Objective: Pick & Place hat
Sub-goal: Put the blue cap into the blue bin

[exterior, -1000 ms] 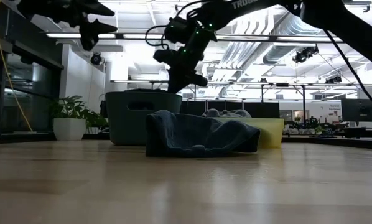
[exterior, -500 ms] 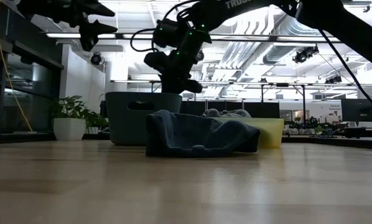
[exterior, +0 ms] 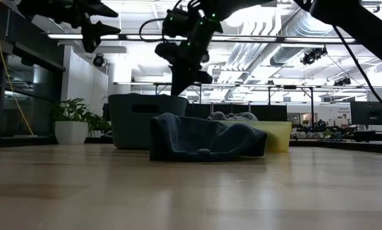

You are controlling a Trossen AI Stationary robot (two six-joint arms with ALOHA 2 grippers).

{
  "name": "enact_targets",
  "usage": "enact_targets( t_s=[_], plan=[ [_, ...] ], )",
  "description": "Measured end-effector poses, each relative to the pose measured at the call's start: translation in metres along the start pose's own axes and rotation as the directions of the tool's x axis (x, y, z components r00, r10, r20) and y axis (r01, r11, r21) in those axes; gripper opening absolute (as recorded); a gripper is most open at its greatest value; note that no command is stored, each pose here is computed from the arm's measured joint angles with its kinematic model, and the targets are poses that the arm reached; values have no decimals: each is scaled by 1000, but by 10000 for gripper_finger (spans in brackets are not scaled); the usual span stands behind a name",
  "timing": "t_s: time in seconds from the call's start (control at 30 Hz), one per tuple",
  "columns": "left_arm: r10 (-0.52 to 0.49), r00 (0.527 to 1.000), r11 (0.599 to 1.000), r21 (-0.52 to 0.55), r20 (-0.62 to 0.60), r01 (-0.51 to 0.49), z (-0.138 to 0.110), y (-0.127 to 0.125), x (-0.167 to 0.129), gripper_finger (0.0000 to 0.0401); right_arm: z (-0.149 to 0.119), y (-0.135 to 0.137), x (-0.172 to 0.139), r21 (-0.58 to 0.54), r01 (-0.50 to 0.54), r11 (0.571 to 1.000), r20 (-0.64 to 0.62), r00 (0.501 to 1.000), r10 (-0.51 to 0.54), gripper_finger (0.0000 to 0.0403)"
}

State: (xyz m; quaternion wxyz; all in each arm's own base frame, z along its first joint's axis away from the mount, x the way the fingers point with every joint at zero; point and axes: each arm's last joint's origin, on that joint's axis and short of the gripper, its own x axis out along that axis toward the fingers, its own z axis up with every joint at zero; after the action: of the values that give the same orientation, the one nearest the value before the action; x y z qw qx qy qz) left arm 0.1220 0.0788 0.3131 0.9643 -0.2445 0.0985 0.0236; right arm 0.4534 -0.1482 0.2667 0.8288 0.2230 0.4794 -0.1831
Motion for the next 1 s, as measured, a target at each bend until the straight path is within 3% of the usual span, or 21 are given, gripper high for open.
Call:
enact_targets(
  t_s=[0.4, 0.6, 1.0],
  plan=[
    [25, 1000, 1000, -13, -10, -25, -2, 1, 0, 177, -29, 42, -58, -230, 72, 970, -47, 995, -85, 1],
    [32, 999, 999, -29, -29, -33, -4, 2, 0, 177, -54, 68, -62, -319, 76, 945, -152, 980, -130, 1],
    [41, 998, 998, -43, -53, -43, -7, 3, 0, 177, -83, 104, -67, -286, 128, 950, -198, 962, -189, 1]
  ],
)
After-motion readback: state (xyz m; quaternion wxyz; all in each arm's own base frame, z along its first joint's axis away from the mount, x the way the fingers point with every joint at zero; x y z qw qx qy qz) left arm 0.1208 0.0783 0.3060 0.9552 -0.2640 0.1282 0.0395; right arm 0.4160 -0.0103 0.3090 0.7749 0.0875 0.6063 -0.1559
